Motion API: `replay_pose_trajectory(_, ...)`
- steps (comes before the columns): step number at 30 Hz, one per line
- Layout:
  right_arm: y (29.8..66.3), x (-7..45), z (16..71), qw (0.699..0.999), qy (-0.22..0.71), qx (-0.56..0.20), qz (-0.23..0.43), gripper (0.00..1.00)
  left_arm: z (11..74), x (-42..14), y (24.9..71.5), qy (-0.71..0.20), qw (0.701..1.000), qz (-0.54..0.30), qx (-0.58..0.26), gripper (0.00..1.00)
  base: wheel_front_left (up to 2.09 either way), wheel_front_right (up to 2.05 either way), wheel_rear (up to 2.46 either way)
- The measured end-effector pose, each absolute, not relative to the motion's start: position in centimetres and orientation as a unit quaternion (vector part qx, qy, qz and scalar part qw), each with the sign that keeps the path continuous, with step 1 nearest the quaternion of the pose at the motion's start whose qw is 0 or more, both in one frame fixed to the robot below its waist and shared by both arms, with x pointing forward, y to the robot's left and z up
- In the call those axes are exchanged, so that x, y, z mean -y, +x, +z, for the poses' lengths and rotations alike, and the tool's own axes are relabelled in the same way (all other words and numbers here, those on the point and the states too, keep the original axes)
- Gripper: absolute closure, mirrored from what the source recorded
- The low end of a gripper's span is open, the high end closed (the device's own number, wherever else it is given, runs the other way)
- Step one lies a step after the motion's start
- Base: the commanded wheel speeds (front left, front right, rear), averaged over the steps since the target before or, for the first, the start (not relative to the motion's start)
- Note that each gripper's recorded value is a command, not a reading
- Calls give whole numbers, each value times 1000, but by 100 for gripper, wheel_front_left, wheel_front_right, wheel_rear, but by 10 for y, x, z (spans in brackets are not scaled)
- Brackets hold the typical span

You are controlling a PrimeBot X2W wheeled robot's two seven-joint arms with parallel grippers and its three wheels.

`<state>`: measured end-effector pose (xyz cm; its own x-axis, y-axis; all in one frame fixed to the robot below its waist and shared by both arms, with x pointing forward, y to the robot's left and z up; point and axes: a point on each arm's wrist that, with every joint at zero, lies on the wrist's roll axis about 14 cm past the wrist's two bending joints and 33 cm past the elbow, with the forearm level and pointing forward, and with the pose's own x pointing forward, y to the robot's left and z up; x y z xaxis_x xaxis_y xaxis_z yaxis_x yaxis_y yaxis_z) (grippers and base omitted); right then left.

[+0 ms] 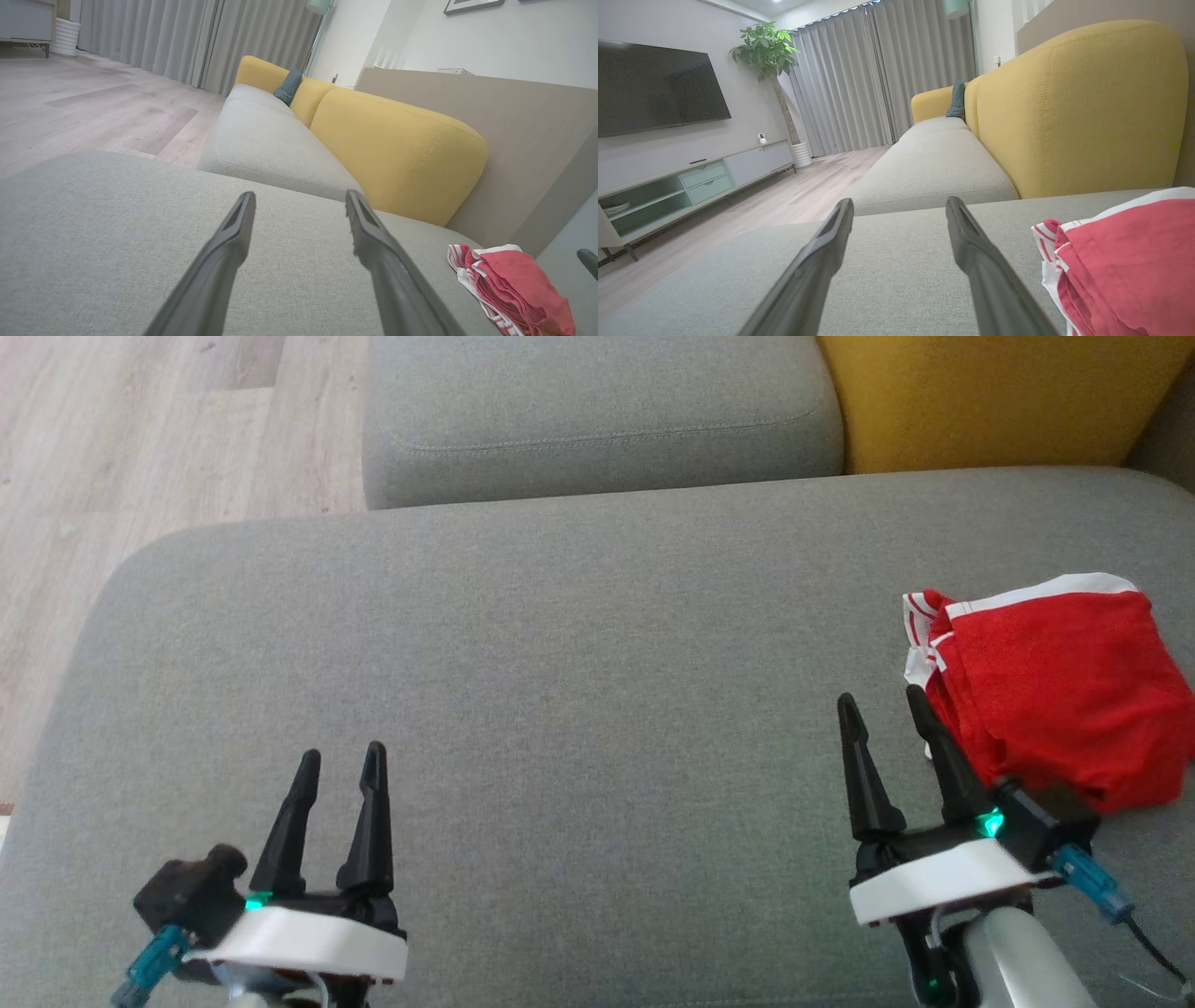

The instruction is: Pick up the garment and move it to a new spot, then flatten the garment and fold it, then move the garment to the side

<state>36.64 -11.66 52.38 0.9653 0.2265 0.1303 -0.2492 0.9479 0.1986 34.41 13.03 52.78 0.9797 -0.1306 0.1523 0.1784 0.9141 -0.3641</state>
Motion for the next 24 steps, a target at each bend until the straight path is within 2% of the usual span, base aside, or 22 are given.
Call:
replay_pose_trajectory(3,366,115,523,985,107,51,124,0,526,-132,344,-196,976,-74,59,0,0,0,0)
replay_pose_trajectory(4,366,115,523,985,107,51,124,100,526,-132,344,-196,976,-74,59,100,0,0,0)
replay_pose_trajectory(11,346,117,472,987,116,-27,112,100,477,-133,327,-201,978,-57,-18,100,0,0,0)
replay_pose_trajectory(24,348,127,468,978,186,-41,84,100,471,-138,328,-260,964,-40,-37,100,0,0,0)
